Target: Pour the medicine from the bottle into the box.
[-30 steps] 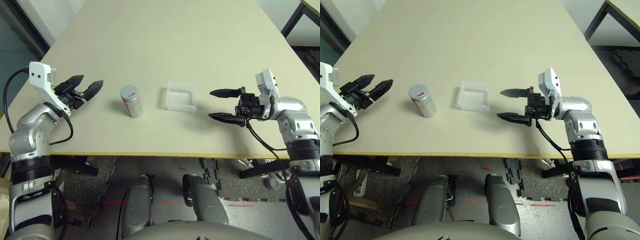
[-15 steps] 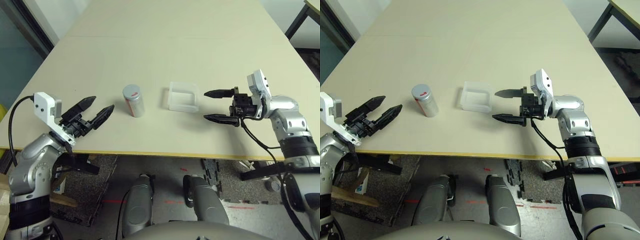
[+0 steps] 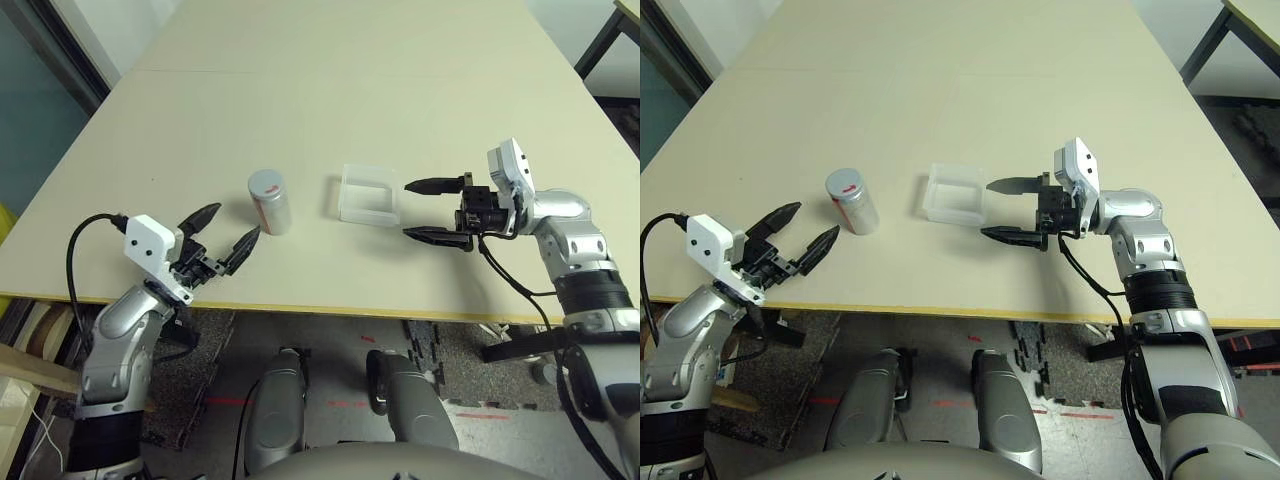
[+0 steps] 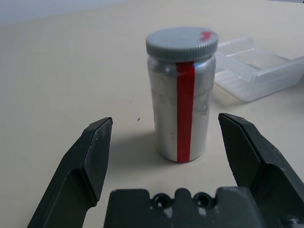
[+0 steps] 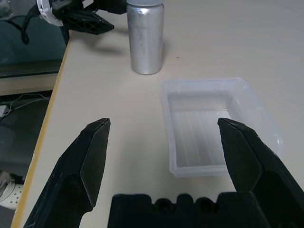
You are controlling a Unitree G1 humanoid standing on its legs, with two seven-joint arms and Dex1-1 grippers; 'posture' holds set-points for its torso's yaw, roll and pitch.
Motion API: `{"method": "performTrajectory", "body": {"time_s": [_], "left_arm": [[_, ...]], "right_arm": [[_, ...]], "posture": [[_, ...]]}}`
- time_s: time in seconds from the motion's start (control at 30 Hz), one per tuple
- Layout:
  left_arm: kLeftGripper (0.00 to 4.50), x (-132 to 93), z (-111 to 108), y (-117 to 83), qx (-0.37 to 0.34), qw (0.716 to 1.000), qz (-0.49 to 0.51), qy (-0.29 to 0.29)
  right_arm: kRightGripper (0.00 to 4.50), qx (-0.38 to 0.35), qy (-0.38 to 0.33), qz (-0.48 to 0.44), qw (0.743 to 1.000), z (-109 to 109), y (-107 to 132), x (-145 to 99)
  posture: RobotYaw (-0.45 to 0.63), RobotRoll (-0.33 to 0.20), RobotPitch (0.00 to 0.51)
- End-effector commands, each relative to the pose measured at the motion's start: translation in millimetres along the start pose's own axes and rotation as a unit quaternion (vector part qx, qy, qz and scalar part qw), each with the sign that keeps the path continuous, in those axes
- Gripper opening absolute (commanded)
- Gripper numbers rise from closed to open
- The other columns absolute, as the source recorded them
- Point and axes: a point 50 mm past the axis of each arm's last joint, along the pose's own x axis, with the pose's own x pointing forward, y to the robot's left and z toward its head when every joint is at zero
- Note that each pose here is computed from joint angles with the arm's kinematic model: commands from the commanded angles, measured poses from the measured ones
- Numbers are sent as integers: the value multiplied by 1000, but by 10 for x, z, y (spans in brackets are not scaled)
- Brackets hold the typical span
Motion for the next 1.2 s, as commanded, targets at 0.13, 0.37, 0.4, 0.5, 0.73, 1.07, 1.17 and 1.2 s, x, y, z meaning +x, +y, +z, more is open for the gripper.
{"method": "performTrajectory", "body": {"time_s": [0.13,0.37,0.4,0.5,0.73,1.07,1.17,1.2], "left_arm": [[4481,95,-66,-94,-1,1000,2,-5],[4481,243,-77,-181,-23,1000,10,-19],[4481,262,-81,-193,-25,999,11,-20],[4481,331,-99,-206,-31,999,20,-23],[4481,503,-118,-245,-42,998,27,-29],[4481,718,-150,-221,-44,998,24,-30],[4481,777,-144,-223,-41,999,17,-32],[4481,797,-140,-224,-40,999,15,-33]], "right_arm": [[4500,1,13,-9,1000,-47,19,-44],[4500,-1,13,-12,1000,-47,27,-35],[4500,-1,13,-12,1000,-48,28,-34],[4500,-2,13,-14,1000,-49,24,-35],[4500,-4,14,-19,1000,-51,24,-44],[4500,-7,14,-27,1000,-52,37,-74],[4500,-8,15,-29,999,-55,48,-78],[4500,-8,15,-29,999,-56,51,-80]], "posture": [[65,0,174],[52,0,174],[52,0,174],[50,0,173],[37,0,169],[15,0,165],[11,0,164],[10,0,164]]}}
